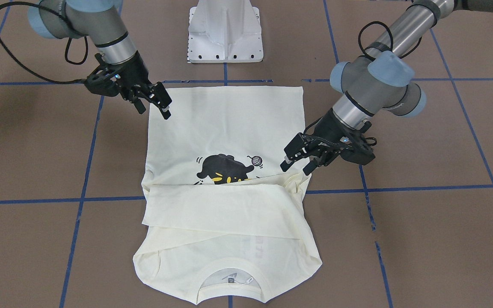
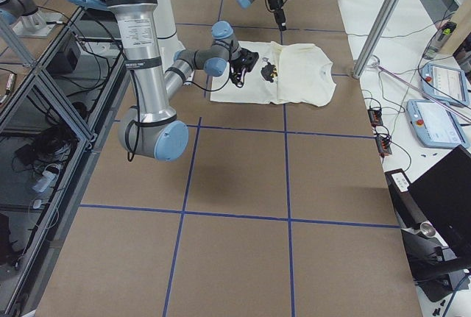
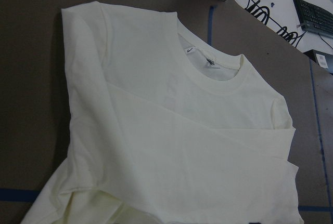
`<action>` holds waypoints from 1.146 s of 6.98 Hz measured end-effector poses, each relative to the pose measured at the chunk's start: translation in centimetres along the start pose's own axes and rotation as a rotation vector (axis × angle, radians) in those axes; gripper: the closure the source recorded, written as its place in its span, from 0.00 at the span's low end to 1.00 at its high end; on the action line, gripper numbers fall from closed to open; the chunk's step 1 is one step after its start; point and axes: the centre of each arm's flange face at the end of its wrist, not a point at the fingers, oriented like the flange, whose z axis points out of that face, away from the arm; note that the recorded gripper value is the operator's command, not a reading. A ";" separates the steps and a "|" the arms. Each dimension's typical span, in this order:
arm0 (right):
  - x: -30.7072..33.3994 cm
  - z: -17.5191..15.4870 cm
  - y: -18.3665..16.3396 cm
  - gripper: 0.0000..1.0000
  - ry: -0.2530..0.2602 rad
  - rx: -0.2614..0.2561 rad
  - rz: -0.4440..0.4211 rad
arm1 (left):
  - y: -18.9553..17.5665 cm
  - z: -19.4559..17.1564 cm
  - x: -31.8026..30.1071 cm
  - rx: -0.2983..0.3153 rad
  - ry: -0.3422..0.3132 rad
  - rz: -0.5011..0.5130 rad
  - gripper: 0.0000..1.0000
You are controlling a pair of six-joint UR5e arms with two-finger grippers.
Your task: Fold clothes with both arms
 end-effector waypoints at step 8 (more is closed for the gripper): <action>7.7 0.2 11.5 0.17 0.182 0.076 0.096 | -2.0 -1.6 -5.3 0.065 -0.137 0.117 0.14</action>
